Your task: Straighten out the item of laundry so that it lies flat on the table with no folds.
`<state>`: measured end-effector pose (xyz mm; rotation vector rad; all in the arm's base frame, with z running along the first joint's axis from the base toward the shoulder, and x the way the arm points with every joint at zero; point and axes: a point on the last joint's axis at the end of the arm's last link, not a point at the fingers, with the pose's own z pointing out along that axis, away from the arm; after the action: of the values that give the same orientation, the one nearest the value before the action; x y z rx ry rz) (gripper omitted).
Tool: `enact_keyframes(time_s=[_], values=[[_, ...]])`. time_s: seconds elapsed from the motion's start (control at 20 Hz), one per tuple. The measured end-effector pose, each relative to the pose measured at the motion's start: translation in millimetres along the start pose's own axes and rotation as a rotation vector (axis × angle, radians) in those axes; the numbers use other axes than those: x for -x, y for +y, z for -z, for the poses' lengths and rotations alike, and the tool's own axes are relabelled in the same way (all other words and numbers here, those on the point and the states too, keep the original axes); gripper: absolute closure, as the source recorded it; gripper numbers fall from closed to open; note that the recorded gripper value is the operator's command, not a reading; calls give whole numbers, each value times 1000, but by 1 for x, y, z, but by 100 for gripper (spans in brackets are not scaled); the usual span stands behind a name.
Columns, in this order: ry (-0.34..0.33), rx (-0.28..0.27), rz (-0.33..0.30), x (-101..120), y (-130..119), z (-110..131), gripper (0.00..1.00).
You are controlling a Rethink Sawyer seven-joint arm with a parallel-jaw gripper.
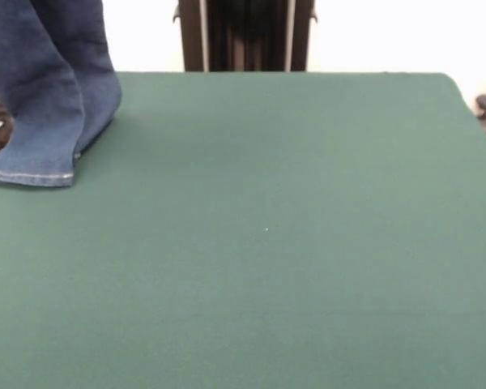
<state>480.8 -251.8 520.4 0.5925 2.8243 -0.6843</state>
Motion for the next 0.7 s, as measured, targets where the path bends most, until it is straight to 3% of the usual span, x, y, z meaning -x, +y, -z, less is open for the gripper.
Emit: enact_keyframes(time_s=[0.35, 0.55, 0.7], values=[[-25, -7, 26, -4, -12, 13, 100], [-29, -2, 21, -15, -12, 18, 100], [-13, 8, -1, -36, -16, 12, 100]])
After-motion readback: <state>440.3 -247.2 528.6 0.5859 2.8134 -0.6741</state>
